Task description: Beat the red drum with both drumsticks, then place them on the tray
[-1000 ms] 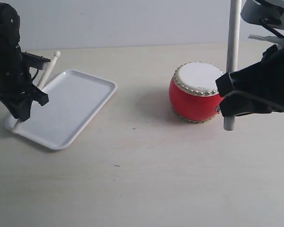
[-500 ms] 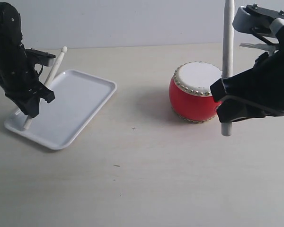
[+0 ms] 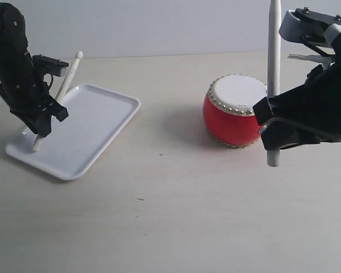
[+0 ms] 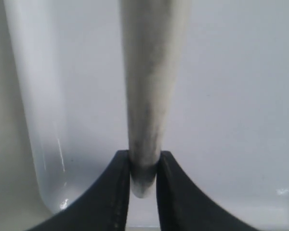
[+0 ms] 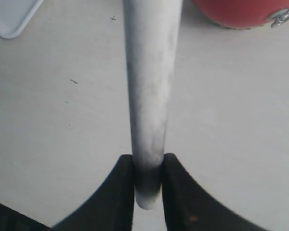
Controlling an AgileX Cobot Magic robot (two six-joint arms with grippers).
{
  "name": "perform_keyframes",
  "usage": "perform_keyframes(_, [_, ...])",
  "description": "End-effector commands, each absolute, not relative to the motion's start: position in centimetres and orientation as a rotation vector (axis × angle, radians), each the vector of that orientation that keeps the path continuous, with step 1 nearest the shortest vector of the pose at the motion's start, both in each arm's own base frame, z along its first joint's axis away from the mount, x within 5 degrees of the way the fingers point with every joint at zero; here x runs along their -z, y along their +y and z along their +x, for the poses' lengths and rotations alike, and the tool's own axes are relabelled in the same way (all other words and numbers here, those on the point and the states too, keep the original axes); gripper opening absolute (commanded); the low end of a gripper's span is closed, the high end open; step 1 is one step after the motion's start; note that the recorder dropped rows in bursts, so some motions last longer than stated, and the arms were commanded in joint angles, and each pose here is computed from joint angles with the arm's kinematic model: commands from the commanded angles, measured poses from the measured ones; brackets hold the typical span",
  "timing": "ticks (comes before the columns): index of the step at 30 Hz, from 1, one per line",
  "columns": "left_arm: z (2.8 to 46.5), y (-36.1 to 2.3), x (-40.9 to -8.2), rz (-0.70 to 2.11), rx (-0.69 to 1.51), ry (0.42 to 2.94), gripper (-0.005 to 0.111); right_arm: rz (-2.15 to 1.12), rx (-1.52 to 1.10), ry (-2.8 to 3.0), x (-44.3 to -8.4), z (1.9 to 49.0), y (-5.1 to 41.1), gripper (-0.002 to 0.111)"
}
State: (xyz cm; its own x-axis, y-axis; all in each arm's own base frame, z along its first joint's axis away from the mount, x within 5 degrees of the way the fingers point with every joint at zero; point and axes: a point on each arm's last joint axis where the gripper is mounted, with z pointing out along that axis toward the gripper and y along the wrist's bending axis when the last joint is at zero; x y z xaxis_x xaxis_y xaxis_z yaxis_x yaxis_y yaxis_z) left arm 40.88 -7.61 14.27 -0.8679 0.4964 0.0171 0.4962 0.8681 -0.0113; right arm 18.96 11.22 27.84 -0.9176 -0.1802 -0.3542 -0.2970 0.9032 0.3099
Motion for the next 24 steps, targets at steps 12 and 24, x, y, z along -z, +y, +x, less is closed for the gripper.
perform_keyframes(12, [41.1, -8.2, -12.6, -0.758, -0.088, -3.011, 0.000, -0.360, -0.512, 2.724, -28.0, 19.2, 11.2, 0.000])
perform_keyframes(24, [41.0, -8.2, -12.8, -0.720, -0.094, -3.016, 0.040, -0.359, -0.512, 2.722, -28.0, 19.2, 11.2, 0.000])
